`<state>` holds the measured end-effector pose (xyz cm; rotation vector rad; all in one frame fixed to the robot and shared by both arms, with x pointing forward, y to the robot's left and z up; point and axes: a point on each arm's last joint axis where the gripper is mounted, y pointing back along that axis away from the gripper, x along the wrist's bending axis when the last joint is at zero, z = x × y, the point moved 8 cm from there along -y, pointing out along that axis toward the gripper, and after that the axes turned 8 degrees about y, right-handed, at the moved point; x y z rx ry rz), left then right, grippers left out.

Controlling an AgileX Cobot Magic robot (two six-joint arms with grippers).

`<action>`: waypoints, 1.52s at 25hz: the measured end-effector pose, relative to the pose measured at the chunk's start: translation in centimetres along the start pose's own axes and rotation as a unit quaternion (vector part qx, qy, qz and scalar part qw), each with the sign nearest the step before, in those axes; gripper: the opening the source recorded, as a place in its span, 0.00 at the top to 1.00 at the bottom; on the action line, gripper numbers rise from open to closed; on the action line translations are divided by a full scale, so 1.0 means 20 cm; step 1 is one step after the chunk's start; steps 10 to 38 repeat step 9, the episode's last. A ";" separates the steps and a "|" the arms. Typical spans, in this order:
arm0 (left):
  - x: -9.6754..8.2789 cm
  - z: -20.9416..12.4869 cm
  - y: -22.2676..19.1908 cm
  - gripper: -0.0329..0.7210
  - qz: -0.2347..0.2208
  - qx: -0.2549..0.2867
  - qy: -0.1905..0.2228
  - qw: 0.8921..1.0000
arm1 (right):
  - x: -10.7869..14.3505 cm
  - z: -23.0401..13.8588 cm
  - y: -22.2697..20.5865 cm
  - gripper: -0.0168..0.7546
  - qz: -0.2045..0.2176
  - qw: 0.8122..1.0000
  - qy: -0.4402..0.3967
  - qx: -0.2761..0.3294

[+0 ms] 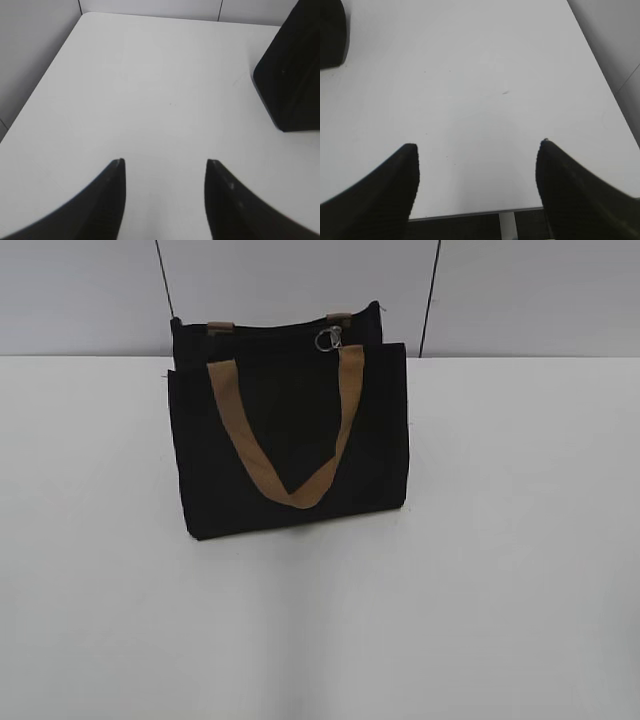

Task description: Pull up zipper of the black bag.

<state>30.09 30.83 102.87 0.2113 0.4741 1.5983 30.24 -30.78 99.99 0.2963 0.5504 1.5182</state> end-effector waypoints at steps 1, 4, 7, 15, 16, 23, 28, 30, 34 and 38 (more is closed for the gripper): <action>0.00 0.00 0.00 0.45 0.000 0.000 0.000 1.000 | 0.00 0.00 0.00 0.26 0.000 1.000 0.000 0.000; 0.00 0.00 0.00 0.45 0.000 0.000 0.000 1.000 | 0.00 0.00 0.00 0.26 0.000 1.000 0.000 0.000; 0.00 0.00 0.00 0.45 0.000 0.000 0.000 1.000 | 0.00 0.00 0.00 0.26 0.000 1.000 0.000 0.000; 0.00 0.00 0.00 0.45 0.000 0.000 0.000 1.000 | 0.00 0.00 0.00 0.26 0.000 1.000 0.000 0.000; 0.00 0.00 0.00 0.45 0.000 0.000 0.000 1.000 | 0.00 0.00 0.00 0.26 0.000 1.000 0.000 0.000; 0.00 0.00 0.00 0.45 0.000 0.000 0.000 1.000 | 0.00 0.00 0.00 0.26 0.000 1.000 0.000 0.000; 0.00 0.00 0.00 0.45 0.000 0.000 0.000 1.000 | 0.00 0.00 0.00 0.26 0.000 1.000 0.000 0.000; 0.00 0.00 0.00 0.45 0.000 0.000 0.000 1.000 | 0.00 0.00 0.00 0.26 0.000 1.000 0.000 0.000; 0.00 0.00 0.00 0.45 0.000 0.000 0.000 1.000 | 0.00 0.00 0.00 0.26 0.000 1.000 0.000 0.000; 0.00 0.00 0.00 0.45 0.000 0.000 0.000 1.000 | 0.00 0.00 0.00 0.26 0.000 1.000 0.000 0.000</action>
